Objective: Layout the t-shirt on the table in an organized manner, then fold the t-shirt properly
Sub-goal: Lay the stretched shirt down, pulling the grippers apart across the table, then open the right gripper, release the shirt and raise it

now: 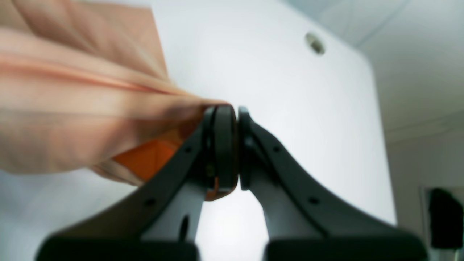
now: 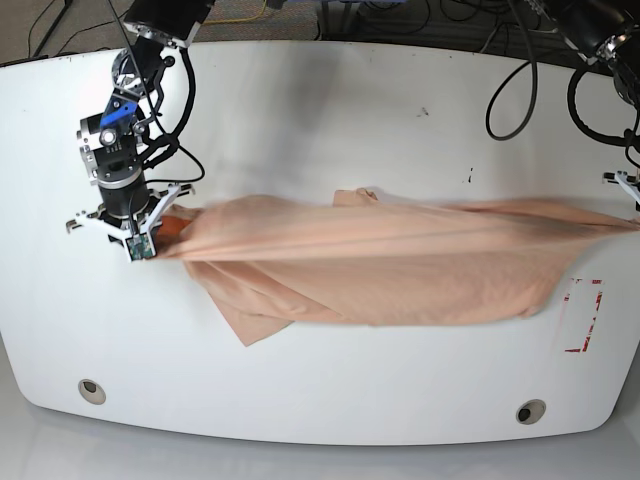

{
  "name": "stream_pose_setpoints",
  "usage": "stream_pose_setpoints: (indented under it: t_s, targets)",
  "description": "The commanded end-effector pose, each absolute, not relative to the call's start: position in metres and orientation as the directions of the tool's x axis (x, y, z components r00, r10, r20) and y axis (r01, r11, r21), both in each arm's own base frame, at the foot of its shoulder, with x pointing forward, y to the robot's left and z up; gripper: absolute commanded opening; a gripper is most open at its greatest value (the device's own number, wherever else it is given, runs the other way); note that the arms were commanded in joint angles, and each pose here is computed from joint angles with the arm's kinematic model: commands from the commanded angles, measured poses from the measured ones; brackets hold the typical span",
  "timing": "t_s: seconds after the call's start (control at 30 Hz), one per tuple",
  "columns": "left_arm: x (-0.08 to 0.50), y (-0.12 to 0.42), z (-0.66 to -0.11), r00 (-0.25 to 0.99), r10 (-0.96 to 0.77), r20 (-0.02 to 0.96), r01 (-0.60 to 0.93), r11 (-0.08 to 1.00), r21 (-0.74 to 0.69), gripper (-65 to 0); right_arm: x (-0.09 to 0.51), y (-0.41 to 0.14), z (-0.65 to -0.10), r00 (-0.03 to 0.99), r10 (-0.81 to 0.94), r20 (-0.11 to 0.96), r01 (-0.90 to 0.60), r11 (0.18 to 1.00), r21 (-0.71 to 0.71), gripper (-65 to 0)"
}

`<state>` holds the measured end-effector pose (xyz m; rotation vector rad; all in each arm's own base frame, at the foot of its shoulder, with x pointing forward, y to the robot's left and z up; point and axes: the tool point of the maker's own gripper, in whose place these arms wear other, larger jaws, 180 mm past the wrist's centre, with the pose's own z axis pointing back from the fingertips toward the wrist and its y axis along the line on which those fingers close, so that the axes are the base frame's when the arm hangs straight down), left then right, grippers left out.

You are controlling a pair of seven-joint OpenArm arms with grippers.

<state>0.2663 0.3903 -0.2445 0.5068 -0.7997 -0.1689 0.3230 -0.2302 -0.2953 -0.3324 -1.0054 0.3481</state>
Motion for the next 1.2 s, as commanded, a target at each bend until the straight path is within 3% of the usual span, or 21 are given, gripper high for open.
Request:
stream_pose_setpoints:
  t_s: [0.0,0.27,0.77,0.87,1.0,1.07,1.1,1.13,1.17]
  targets:
    - [0.254,0.400,-0.239,0.697,-0.343,0.630,-0.058,0.849,0.526,-65.0,0.316,-0.230,-0.286,0.464,0.429,0.775,-0.107,0.896,-0.431,-65.0]
    - [0.211,0.402,-0.275,0.778,-0.294,0.555,-0.033,0.864,0.503,-65.0,0.280,-0.221,-0.322,0.548,0.405,0.732,-0.156,0.909,-0.387,-65.0]
    - [0.174,0.398,-0.298,0.797,-0.305,0.521,0.012,0.871,0.492,-65.0,0.235,-0.209,-0.359,0.642,0.365,0.674,-0.188,0.928,-0.323,-64.7]
    - [0.173,0.398,-0.299,0.800,-0.304,0.517,0.014,0.871,0.492,-65.0,0.231,-0.208,-0.362,0.651,0.363,0.667,-0.191,0.928,-0.319,-61.8]
    - [0.169,0.398,-0.301,0.806,-0.305,0.507,0.021,0.871,0.491,-58.1,0.225,-0.205,-0.367,0.664,0.345,0.664,-0.183,0.935,-0.303,-46.5]
    - [0.169,0.398,-0.301,0.806,-0.305,0.507,0.021,0.871,0.491,-47.8,0.224,-0.202,-0.368,0.667,0.333,0.667,-0.177,0.940,-0.292,-33.1]
    - [0.169,0.398,-0.302,0.806,-0.306,0.506,0.022,0.871,0.491,-45.4,0.223,-0.201,-0.368,0.668,0.330,0.667,-0.175,0.941,-0.290,-30.6]
    - [0.169,0.398,-0.302,0.806,-0.306,0.506,0.022,0.871,0.491,-37.6,0.222,-0.202,-0.368,0.670,0.325,0.667,-0.169,0.942,-0.288,-22.8]
    - [0.169,0.398,-0.302,0.806,-0.306,0.506,0.022,0.871,0.491,-33.8,0.222,-0.202,-0.368,0.671,0.321,0.668,-0.165,0.943,-0.288,-19.3]
